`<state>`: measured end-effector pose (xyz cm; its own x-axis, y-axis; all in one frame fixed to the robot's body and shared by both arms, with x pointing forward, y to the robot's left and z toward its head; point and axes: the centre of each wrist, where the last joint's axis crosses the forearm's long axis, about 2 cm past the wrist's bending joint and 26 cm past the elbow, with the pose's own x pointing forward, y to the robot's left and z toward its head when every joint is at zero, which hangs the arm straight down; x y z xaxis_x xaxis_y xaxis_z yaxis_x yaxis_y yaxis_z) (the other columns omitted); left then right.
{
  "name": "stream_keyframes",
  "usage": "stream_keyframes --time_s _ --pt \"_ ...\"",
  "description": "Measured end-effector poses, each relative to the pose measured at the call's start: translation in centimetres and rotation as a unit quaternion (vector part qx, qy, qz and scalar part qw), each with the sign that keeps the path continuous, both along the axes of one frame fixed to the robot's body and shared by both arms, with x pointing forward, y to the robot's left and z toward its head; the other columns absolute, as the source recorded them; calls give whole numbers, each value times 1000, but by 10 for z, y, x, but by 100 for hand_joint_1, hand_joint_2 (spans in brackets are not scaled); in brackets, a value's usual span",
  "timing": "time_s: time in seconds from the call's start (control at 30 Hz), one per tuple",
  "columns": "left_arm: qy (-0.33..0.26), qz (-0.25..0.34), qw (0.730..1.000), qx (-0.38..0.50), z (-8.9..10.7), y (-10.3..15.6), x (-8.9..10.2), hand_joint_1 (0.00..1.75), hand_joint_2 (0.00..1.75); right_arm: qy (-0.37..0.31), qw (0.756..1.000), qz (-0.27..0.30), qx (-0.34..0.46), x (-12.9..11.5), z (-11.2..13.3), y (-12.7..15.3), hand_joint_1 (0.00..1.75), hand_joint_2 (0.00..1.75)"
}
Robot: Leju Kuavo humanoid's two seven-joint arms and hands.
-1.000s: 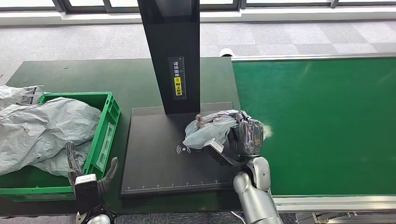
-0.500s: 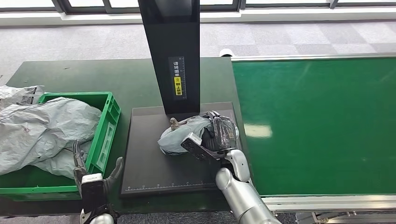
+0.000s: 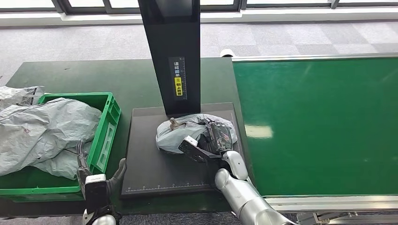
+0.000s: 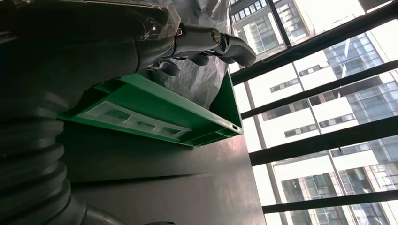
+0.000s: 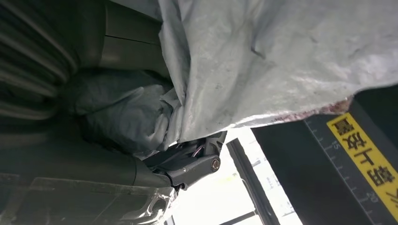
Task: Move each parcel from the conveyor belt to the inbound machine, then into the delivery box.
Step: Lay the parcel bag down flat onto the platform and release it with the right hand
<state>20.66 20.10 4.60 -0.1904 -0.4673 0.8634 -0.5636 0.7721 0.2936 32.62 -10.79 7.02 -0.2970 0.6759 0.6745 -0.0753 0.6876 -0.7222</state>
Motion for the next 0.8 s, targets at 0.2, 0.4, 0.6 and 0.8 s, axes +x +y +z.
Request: stream_keyframes --time_s 0.2,0.4,0.6,0.8 --pt "1 -1 1000 1 0 0 0 0 175 30 999 17 11 -3 -5 1 0 0" --pt "2 -2 1000 3 -1 0 0 0 175 78 988 107 79 -4 -9 4 0 0" --pt "4 -3 1000 3 -2 -1 -1 0 175 83 974 159 137 -5 -12 2 0 0" --pt "4 -3 1000 3 -2 -1 -1 0 175 36 981 136 134 -4 -12 -8 0 0"
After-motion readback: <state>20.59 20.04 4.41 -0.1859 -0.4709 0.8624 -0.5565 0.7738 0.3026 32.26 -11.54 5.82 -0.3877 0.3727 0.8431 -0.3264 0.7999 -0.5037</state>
